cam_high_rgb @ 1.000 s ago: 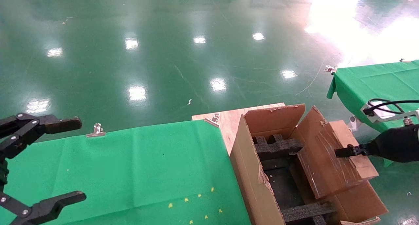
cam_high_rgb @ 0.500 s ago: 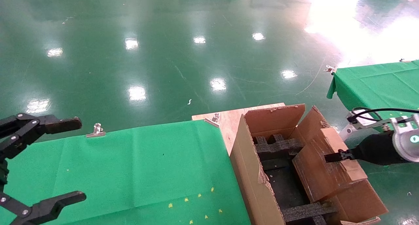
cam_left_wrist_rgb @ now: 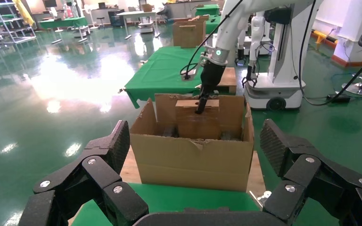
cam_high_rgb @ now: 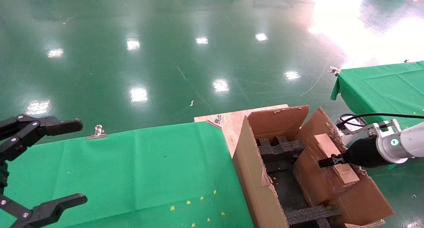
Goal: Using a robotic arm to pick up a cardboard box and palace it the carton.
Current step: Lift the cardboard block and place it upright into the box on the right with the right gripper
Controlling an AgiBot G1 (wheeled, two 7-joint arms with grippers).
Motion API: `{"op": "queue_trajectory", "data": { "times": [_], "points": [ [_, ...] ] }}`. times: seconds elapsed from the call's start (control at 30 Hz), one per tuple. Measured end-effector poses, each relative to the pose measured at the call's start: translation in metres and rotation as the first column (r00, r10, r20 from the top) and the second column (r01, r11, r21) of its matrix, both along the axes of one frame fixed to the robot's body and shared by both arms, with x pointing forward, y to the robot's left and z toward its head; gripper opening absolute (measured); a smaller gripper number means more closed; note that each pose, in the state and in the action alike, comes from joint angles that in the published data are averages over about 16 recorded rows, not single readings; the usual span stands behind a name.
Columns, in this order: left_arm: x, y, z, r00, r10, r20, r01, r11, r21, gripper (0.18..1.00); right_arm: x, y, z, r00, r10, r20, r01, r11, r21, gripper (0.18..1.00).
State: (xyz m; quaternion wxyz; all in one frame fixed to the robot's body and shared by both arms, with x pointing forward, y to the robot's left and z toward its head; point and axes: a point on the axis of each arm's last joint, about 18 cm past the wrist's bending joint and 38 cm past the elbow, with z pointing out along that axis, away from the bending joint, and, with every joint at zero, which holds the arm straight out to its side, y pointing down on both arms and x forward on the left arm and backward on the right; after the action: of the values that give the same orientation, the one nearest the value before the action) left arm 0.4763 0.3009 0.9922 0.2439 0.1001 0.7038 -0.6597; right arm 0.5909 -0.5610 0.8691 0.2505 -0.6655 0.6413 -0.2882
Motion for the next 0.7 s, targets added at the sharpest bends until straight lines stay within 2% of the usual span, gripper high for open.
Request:
{"op": "queue_trajectory", "data": {
  "times": [0.7],
  "points": [
    [0.000,0.000,0.000,1.000,0.000,0.000,0.000,1.000,0.000,1.001,0.034,0.012,-0.047,0.997,0.036,-0.068,-0.041,0.997,-0.068,0.296]
  ]
}}
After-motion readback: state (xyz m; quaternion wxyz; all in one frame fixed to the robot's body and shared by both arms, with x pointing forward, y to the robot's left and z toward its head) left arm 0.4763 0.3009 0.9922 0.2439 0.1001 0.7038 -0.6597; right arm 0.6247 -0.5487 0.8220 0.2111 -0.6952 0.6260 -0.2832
